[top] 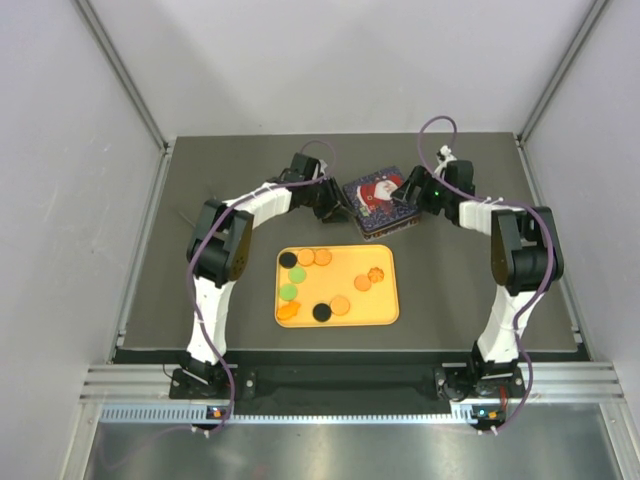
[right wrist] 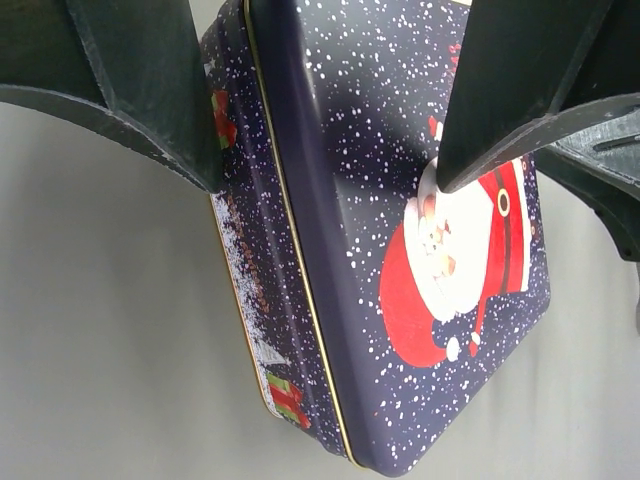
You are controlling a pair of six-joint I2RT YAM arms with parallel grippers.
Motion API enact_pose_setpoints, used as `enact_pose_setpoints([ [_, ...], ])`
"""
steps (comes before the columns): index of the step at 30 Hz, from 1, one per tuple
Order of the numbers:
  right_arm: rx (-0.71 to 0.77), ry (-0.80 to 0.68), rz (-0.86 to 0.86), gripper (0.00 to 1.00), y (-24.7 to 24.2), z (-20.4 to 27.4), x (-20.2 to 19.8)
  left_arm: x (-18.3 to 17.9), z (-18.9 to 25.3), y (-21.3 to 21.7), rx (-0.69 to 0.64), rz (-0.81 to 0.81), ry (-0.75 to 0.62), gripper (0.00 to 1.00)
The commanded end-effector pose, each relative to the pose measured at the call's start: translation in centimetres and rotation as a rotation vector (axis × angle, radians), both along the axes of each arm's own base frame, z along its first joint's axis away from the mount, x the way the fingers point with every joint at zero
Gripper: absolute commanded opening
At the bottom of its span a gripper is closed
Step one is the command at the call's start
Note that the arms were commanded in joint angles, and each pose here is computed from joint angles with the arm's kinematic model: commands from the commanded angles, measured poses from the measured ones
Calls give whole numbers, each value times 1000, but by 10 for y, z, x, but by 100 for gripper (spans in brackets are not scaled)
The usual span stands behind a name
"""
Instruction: Pack the cookies
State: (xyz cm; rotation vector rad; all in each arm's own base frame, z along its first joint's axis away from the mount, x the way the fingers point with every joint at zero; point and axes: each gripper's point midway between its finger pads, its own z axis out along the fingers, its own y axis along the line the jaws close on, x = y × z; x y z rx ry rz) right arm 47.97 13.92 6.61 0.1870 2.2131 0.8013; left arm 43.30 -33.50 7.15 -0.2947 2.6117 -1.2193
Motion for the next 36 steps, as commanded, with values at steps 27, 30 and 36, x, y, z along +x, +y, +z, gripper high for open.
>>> enact_pose_setpoints([
  [27, -116, 17, 49, 100, 28, 25, -46, 18, 26, -12, -12, -58, -141, 56],
  [30, -150, 5, 29, 100, 23, 30, -40, 19, 28, -11, -18, -63, -148, 57],
  [36, -212, 1, -30, 100, 8, 42, -37, 20, 28, -10, -22, -66, -145, 55],
])
